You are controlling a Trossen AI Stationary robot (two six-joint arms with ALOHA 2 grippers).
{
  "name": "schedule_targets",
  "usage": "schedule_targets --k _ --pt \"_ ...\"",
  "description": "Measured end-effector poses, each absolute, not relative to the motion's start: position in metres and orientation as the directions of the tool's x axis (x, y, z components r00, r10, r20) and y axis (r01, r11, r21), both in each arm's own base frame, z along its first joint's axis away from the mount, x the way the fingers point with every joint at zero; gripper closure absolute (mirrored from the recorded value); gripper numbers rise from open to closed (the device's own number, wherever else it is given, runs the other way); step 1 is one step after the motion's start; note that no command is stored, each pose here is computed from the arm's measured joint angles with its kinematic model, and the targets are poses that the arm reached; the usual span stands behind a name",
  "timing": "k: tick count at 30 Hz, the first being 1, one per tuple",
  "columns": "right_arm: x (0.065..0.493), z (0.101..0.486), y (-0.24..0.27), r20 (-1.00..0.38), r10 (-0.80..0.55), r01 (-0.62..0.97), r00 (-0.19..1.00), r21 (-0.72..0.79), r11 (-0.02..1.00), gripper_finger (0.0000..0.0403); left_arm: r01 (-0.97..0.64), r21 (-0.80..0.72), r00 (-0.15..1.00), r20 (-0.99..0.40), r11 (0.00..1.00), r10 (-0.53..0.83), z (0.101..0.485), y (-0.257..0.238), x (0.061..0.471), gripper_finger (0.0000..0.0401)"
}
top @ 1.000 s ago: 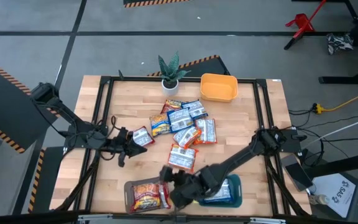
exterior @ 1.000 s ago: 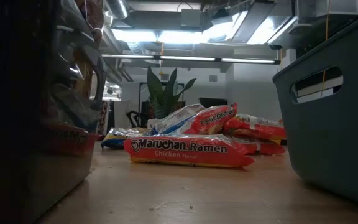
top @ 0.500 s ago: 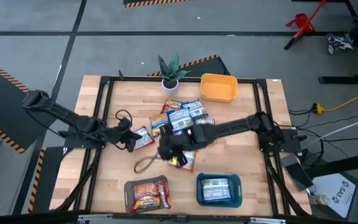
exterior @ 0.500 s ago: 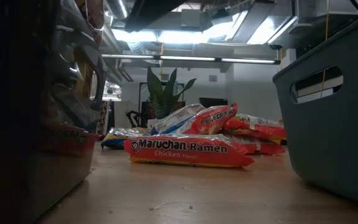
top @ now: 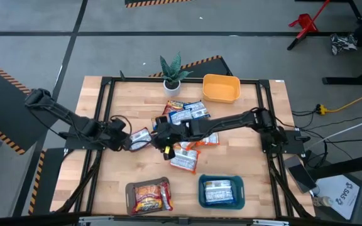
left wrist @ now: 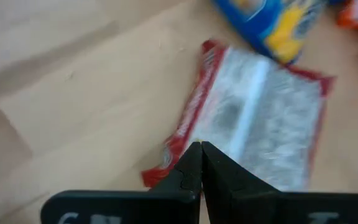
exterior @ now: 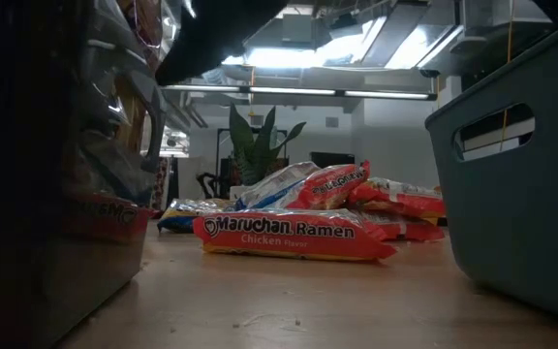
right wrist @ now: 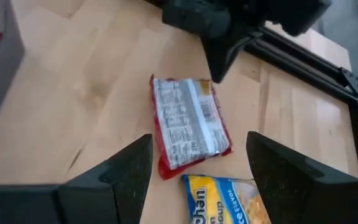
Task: Sort Maruchan noodles
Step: Put the red noodle pack into the black bin
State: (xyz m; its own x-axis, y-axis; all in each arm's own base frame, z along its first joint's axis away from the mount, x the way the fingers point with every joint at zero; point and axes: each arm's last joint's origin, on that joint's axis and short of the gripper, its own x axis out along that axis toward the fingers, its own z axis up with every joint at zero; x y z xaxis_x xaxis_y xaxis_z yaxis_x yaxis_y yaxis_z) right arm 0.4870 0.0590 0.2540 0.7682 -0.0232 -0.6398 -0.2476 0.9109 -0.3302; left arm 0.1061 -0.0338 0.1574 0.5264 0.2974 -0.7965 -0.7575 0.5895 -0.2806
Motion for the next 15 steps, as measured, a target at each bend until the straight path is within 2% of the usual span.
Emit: schedule_targets --k 7,10,15 --pt "0.491 0.248 0.061 -0.627 -0.011 -0.247 0.779 -0.322 0.914 0.0160 -0.732 -0.352 0.589 -0.757 0.583 0.283 0.131 -0.037 0.104 0.0401" --pt "0.497 0.240 0.062 -0.605 -0.008 -0.237 0.796 -0.323 0.916 0.0160 -0.735 -0.396 0.611 -0.739 0.551 0.283 0.119 -0.037 0.101 0.0401" --pt "0.502 0.219 0.062 -0.647 -0.022 -0.248 0.762 -0.323 0.913 0.0160 -0.726 -0.412 0.624 -0.731 0.551 0.276 0.118 -0.040 0.101 0.0401"
